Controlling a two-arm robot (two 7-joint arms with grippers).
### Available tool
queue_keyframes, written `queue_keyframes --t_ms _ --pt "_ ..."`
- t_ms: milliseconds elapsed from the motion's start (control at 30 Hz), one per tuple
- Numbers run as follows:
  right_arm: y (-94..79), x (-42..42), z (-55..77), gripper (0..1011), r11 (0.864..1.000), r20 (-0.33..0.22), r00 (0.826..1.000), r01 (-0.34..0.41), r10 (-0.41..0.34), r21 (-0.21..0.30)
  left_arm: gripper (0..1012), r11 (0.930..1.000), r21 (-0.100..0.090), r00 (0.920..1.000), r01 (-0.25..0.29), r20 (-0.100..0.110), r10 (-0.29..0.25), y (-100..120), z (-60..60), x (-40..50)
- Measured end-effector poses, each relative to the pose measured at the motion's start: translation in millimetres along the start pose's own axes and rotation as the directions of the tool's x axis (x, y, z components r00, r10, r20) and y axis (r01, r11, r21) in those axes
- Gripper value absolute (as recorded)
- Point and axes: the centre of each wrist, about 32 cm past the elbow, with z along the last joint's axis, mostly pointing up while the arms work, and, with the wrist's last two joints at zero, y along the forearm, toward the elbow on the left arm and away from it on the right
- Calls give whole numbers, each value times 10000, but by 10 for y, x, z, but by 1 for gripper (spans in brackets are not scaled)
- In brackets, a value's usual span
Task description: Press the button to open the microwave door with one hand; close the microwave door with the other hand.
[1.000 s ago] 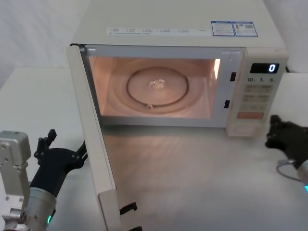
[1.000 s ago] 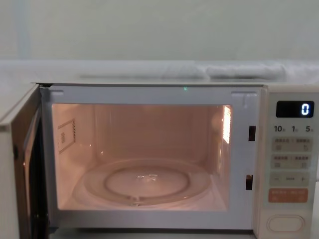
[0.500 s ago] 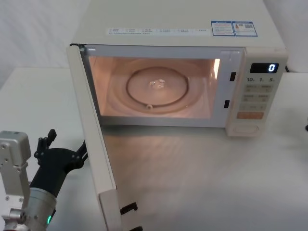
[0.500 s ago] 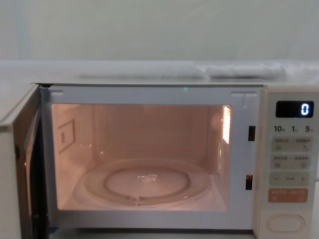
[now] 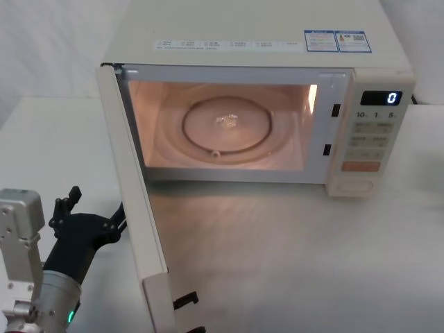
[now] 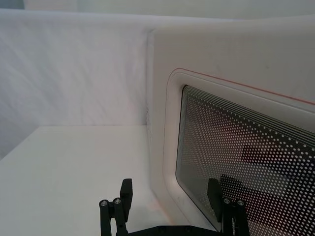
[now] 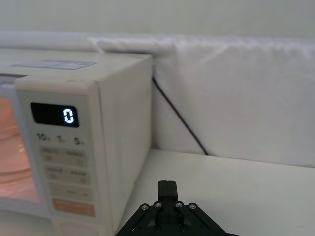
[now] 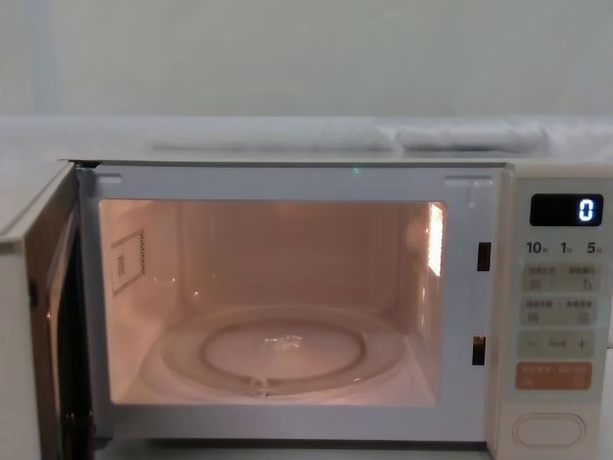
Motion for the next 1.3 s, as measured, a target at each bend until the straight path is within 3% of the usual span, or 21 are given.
queue_keyframes --t_ms 333,433,867,1300 --pt "9 12 -13 0 9998 -35 9998 -179 179 -10 1001 10000 -1 10000 1 -1 -1 0 0 0" --pt "8 10 -13 46 9999 -37 9999 -161 161 -8 1001 10000 -2 10000 0 0 0 0 0 0" --pt "5 5 -10 423 10000 -26 10000 -96 96 -8 1001 10000 -2 10000 0 0 0 0 0 0" --pt "5 2 -7 863 10000 -22 10000 -77 77 -4 1001 10000 -1 10000 0 0 0 0 0 0"
